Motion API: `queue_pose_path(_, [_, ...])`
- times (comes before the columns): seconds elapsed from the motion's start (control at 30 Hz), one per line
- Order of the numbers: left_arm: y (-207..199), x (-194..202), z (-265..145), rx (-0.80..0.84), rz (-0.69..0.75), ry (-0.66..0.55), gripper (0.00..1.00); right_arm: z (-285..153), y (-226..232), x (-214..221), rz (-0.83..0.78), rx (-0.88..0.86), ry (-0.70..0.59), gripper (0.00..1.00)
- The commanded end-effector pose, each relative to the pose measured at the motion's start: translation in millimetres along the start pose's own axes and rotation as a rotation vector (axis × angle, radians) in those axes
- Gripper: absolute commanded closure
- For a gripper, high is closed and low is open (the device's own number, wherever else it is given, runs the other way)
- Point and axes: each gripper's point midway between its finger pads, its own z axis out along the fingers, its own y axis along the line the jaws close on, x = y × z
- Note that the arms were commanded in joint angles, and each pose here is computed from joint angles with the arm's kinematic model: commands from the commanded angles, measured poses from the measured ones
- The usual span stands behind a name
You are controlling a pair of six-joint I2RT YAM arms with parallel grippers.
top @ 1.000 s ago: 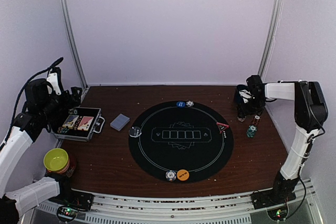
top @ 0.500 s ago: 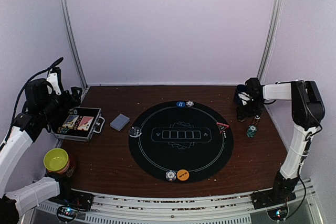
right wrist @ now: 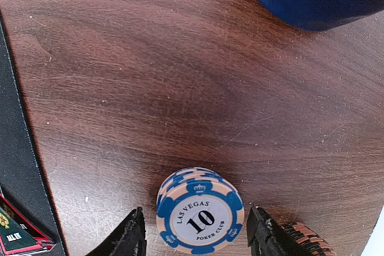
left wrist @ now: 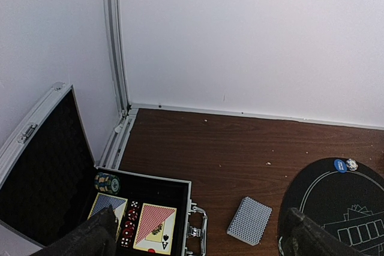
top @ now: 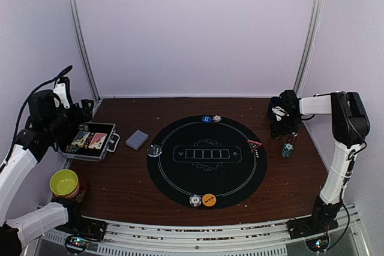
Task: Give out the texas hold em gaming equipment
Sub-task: Pick up the pile of poker chips from the pile of poker chips.
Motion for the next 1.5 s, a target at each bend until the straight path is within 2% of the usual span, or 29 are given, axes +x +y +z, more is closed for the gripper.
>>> queue_pose_path(0.0, [0.8, -12.9, -3.3, 0.003, -0.011, -0.040, 0.02, 1.6, -2.3, -6.9, 0.012, 0.002, -0.018, 0.43])
queue_pose_path(0.73, [1.3, -13.5, -3.6, 0.004, -0.013, -0.042, 0.02, -1.6, -7.3, -9.7, 0.015, 0.029, -0.036, 0.62])
queue_pose_path(1.1, [2.1, -13.8, -3.8, 0.000, -0.013, -0.044, 0.02, -37.7, 2.2, -32.4, -0.038, 0.050, -0.137, 0.65])
queue_pose_path(1.27, [2.4, -13.0, -3.4, -0.002, -0.014, -0.041, 0.02, -69.3, 33.0, -51.9, -0.121, 0.027, -0.205, 0.66])
queue_pose_path(1.47, [2.4, -12.3, -2.8, -0.002, -0.013, -0.039, 0.02, -114.0, 112.7, -93.1, -0.269, -0.081, -0.311, 0.66])
